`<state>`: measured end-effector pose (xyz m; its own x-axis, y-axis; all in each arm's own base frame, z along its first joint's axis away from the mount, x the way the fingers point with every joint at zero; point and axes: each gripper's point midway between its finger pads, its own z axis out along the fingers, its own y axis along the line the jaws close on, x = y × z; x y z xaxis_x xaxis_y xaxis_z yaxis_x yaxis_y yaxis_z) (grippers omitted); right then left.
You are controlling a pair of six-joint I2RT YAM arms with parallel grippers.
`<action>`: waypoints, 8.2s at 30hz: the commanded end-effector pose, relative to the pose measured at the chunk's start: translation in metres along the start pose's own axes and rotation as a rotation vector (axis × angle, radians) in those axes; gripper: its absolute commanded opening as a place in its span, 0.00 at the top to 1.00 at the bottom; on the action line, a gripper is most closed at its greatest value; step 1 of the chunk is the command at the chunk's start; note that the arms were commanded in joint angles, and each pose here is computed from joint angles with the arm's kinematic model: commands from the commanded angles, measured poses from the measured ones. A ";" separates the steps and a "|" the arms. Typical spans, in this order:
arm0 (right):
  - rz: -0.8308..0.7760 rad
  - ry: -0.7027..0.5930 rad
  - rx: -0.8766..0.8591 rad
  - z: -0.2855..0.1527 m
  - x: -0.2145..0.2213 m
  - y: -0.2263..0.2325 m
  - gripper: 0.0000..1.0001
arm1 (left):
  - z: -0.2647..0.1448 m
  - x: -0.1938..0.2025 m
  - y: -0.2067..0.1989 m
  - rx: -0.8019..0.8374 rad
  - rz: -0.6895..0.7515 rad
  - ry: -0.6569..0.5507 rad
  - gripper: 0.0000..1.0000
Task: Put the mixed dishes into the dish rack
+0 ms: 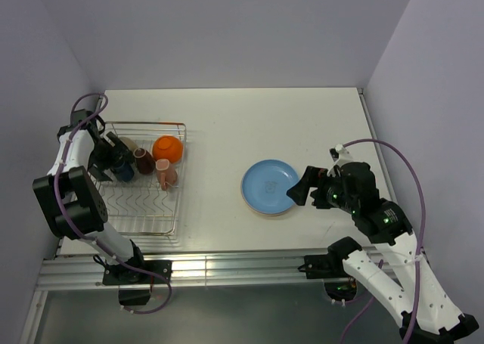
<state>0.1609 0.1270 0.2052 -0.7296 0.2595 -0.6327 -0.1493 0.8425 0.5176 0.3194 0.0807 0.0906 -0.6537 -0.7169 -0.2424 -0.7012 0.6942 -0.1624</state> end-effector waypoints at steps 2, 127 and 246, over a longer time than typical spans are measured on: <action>0.008 -0.026 -0.009 0.004 -0.007 0.003 0.00 | -0.022 -0.016 -0.009 0.035 0.009 -0.071 0.05; 0.153 0.061 0.486 0.132 -0.001 -0.107 0.71 | -0.157 0.216 -0.123 0.449 0.488 -0.179 0.27; -0.064 0.059 -0.131 0.025 -0.033 0.042 0.32 | -0.193 0.085 -0.002 -0.115 0.335 -0.582 1.00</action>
<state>0.1958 0.1616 0.2278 -0.7718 0.1920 -0.6062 -0.2315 0.8030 0.5491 0.2085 -0.0021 0.2539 -0.6254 -0.2918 -0.7237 -0.4987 0.8628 0.0830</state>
